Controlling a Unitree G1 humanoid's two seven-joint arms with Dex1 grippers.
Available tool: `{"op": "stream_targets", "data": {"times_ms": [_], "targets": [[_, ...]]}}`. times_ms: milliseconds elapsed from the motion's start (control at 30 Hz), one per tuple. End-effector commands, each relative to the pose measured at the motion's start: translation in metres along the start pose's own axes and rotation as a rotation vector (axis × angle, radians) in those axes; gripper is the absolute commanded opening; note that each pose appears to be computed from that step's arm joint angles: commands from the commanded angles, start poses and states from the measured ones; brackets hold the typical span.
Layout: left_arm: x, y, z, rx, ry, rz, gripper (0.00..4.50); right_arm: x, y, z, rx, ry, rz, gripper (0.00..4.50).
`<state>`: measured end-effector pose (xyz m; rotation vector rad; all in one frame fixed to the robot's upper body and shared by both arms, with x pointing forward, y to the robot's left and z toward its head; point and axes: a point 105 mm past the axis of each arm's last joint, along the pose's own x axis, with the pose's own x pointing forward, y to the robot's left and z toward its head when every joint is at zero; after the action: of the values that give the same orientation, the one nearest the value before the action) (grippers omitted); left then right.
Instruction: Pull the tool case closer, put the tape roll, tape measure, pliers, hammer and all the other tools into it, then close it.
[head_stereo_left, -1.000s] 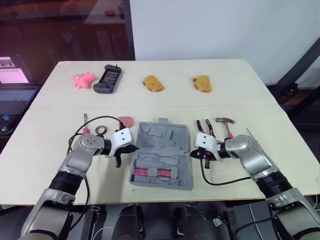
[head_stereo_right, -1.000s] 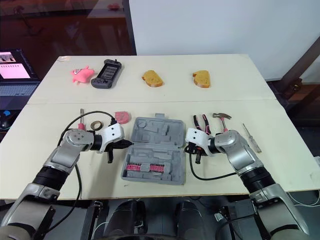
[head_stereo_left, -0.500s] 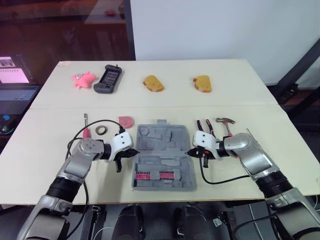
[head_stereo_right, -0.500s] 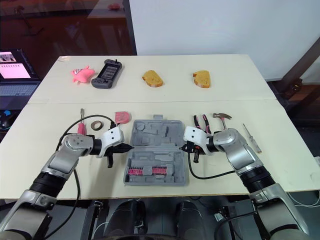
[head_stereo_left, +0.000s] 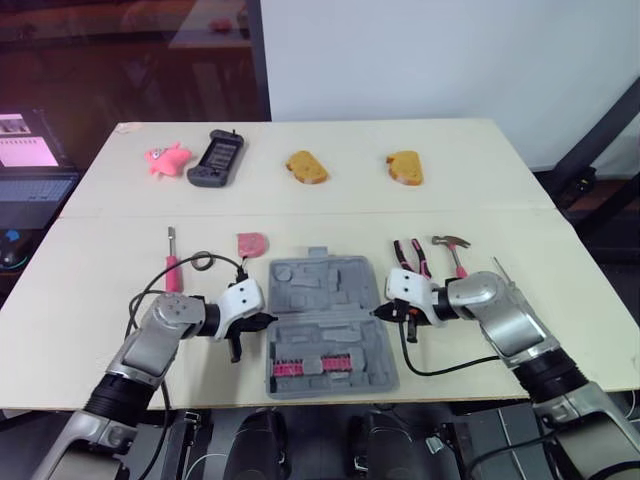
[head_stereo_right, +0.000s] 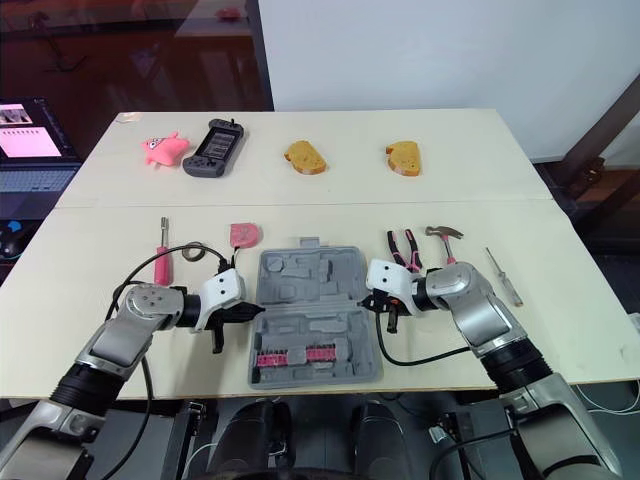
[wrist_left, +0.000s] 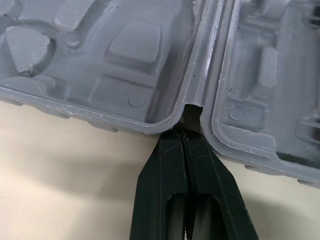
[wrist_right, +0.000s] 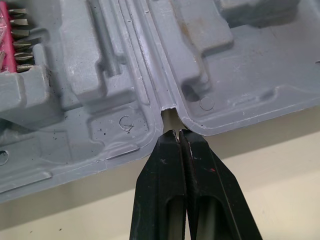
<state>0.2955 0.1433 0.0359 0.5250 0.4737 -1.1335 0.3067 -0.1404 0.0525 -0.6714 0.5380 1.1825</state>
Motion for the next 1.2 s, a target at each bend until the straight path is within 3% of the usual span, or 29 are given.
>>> {"op": "stream_targets", "data": {"times_ms": [33, 533, 1200], "targets": [[0.004, -0.008, 0.003, 0.012, -0.011, -0.027, 0.00, 0.003, 0.010, 0.009, -0.037, -0.030, 0.046, 0.11], [0.002, -0.046, -0.005, -0.024, 0.004, -0.081, 0.00, -0.003, 0.035, 0.001, 0.021, -0.033, 0.087, 0.11], [-0.006, -0.057, -0.011, -0.075, 0.038, -0.085, 0.00, -0.004, 0.056, -0.001, 0.055, -0.029, 0.135, 0.11]]}}
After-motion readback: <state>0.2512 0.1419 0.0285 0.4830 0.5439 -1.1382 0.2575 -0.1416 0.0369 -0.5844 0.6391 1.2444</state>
